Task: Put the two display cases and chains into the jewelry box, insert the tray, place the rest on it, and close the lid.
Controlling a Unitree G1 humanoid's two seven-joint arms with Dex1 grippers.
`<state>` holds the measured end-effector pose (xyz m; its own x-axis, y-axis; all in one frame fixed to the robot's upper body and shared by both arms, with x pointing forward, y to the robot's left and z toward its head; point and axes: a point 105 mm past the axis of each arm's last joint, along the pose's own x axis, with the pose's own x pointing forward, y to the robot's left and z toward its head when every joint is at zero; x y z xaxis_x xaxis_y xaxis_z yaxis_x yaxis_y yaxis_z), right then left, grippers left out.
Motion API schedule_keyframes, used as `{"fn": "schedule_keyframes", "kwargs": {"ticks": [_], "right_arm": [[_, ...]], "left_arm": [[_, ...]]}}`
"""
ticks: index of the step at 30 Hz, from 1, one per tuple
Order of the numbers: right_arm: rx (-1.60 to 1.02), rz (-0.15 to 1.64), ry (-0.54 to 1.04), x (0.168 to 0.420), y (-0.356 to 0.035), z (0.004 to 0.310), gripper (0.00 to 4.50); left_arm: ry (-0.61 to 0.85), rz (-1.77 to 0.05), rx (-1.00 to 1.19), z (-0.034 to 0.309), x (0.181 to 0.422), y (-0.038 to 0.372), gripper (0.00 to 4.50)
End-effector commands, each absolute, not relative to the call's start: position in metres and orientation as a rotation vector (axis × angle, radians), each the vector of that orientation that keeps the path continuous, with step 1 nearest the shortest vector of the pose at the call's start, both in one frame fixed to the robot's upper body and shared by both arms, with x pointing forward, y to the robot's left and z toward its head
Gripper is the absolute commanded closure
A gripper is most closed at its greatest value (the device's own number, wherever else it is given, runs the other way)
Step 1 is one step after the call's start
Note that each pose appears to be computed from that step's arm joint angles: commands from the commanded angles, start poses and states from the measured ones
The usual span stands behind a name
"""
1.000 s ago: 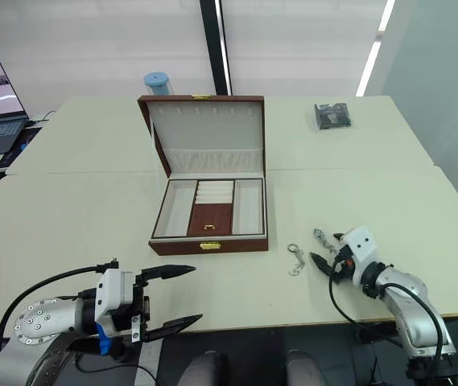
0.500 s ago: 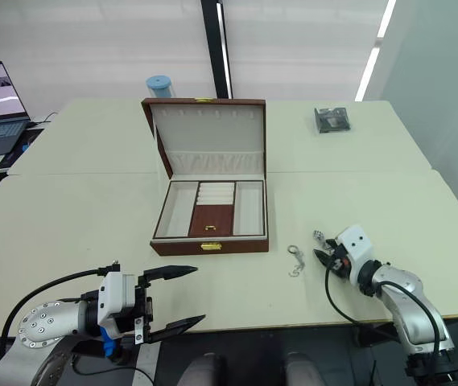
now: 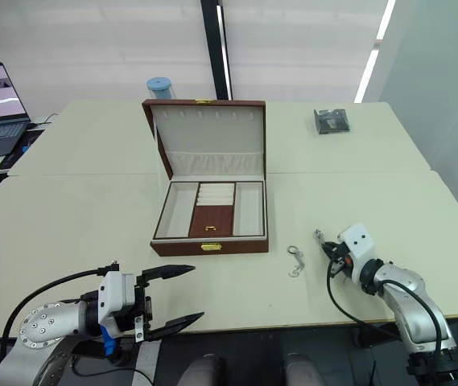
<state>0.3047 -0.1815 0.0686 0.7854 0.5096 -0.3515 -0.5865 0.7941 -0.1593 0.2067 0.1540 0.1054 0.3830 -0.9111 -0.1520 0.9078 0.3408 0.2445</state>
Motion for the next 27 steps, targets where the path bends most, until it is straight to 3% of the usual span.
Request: {"fn": "schedule_keyframes", "kwargs": {"ticks": [1,11,27], "right_arm": [[-0.231,0.607,0.307,0.3,-0.18,0.065,4.49],[-0.118,0.741,0.112,0.298,-0.158,0.12,4.49],[-0.065,0.908,-0.035,0.31,-0.109,0.181,4.49]], "left_arm": [[-0.044,-1.187,0.317,0.109,0.206,0.151,0.0],[-0.052,-1.152,0.306,0.11,0.213,0.153,0.0],[-0.082,-0.954,0.251,0.115,0.22,0.161,0.0]]}}
